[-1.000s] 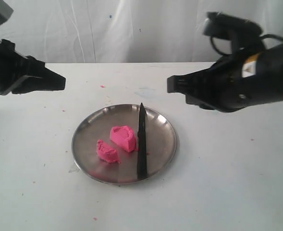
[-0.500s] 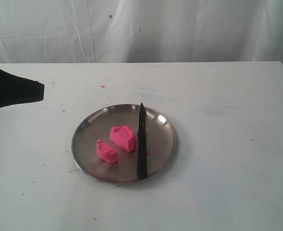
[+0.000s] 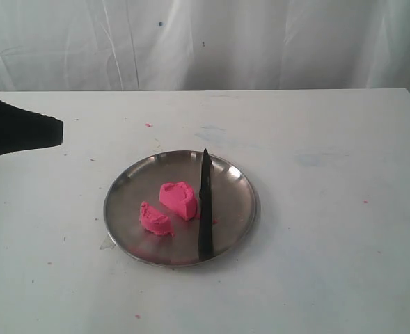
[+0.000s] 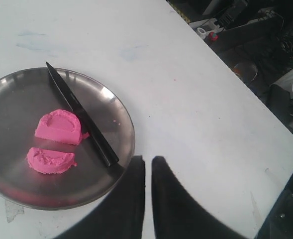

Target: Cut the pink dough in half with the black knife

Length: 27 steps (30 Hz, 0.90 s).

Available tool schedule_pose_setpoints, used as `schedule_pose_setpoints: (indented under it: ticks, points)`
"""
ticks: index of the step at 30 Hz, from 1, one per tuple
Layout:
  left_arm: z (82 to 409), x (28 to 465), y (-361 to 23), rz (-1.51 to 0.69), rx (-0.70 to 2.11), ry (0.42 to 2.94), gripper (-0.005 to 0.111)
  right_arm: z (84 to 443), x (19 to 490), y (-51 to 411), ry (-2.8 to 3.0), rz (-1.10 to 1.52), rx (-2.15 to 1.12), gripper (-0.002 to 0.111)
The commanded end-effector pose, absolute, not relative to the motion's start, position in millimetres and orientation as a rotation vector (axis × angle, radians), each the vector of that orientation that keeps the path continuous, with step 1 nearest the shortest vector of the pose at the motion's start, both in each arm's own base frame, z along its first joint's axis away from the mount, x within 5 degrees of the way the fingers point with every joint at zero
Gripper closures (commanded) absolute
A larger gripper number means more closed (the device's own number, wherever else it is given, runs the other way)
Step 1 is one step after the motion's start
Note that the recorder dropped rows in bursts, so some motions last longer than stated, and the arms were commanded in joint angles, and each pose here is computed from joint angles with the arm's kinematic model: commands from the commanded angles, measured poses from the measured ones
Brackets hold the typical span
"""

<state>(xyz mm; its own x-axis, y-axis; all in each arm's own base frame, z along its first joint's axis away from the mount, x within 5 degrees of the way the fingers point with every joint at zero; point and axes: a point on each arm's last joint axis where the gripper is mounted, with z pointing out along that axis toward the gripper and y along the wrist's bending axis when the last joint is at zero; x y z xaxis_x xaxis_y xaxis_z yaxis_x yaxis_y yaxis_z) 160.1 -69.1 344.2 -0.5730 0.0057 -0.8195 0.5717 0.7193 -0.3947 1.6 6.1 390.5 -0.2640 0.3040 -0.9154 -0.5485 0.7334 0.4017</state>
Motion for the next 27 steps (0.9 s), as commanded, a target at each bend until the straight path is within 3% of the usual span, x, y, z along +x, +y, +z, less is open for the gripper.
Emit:
schedule_pose_setpoints:
  ticks: [1, 7, 11, 21, 27]
  points:
    - [343.4, 158.0, -69.4, -0.844, 0.434, 2.06, 0.095, 389.6, 2.1, 3.5, 1.63, 0.783, -0.202, 0.108]
    - [343.5, 158.2, -69.3, -0.843, 0.433, 2.059, 0.095, 383.1, 7.0, 9.2, 1.584, 0.707, -0.314, 0.108]
    - [343.5, 158.2, -69.3, -0.843, 0.433, 2.059, 0.095, 359.4, 25.0, 23.0, 1.43, 0.575, -0.41, 0.108]
    - [343.5, 158.3, -69.2, -0.841, 0.431, 2.058, 0.095, 269.6, 54.3, 27.1, 1.659, 0.368, -0.311, 0.108]
    - [343.5, 158.3, -69.2, -0.841, 0.431, 2.058, 0.095, 200.2, 52.5, 23.3, 1.723, 0.42, -0.189, 0.108]
